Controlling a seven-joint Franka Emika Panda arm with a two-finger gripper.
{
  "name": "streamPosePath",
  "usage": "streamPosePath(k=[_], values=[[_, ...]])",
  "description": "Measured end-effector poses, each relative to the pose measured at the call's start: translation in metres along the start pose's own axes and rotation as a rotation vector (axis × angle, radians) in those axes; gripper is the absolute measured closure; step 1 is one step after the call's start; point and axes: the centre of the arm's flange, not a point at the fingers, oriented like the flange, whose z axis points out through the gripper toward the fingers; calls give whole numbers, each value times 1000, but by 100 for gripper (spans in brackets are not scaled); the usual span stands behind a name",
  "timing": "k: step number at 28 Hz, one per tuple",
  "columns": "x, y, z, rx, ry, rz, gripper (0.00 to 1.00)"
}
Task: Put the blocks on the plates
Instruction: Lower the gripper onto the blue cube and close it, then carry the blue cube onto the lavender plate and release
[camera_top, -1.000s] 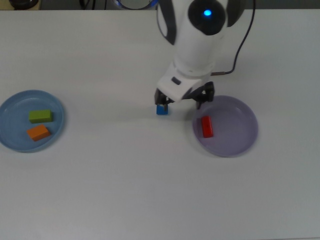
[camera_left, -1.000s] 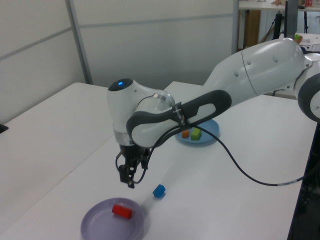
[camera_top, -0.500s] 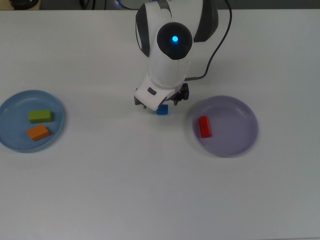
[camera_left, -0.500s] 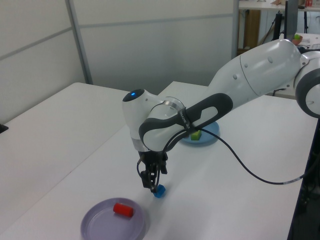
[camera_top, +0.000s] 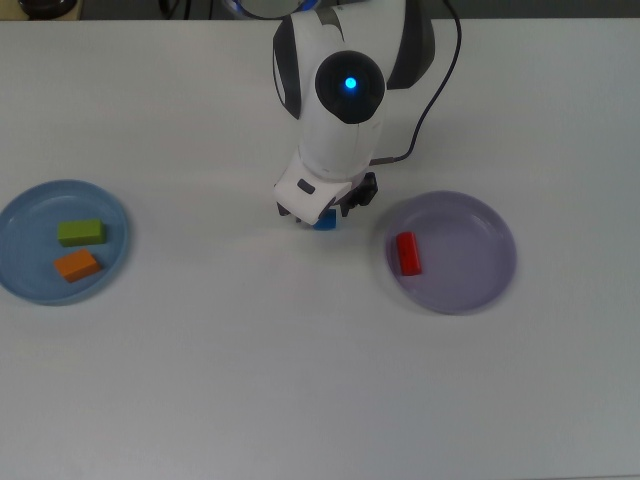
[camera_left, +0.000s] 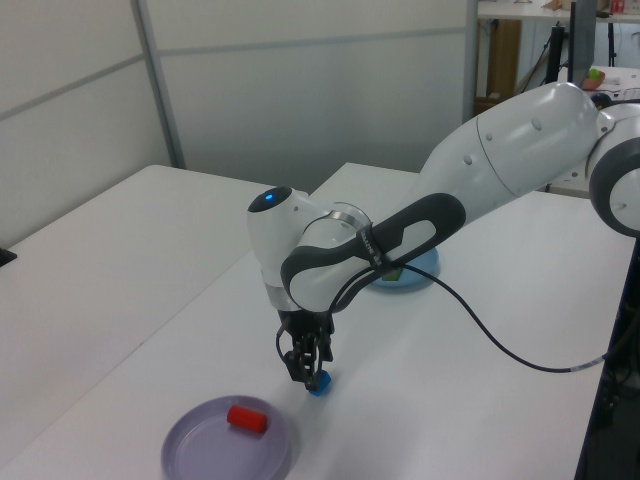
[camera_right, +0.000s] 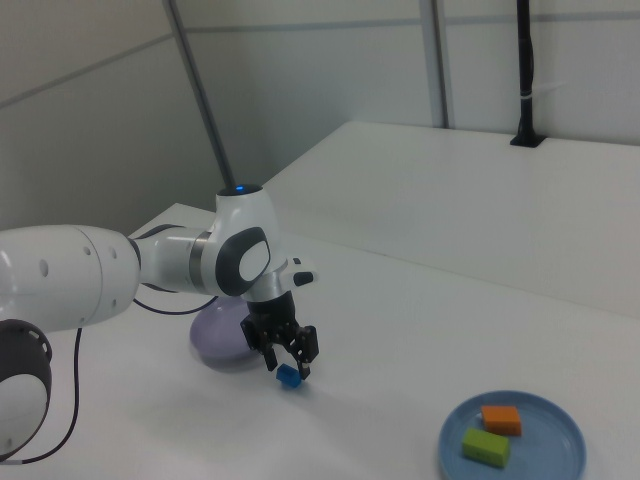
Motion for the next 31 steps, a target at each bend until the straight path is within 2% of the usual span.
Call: streamPosePath(k=[2, 4, 8, 10, 11, 14, 17, 24, 28, 31], values=[[0, -1, 4, -2, -4, -5, 26], [0, -2, 7, -4, -8, -9, 33], [1, -2, 12, -4, -14, -12, 36], [1, -2, 12, -4, -14, -12, 43], [1, -2, 12, -4, -14, -12, 51], [2, -2, 10, -4, -7, -11, 61], [7, 2, -5, -3, 35, -5, 61], [20, 10, -79, 12, 173, 8, 61], [20, -25, -95, 21, 201, -49, 61], [19, -75, -94, 28, 227, -105, 61]])
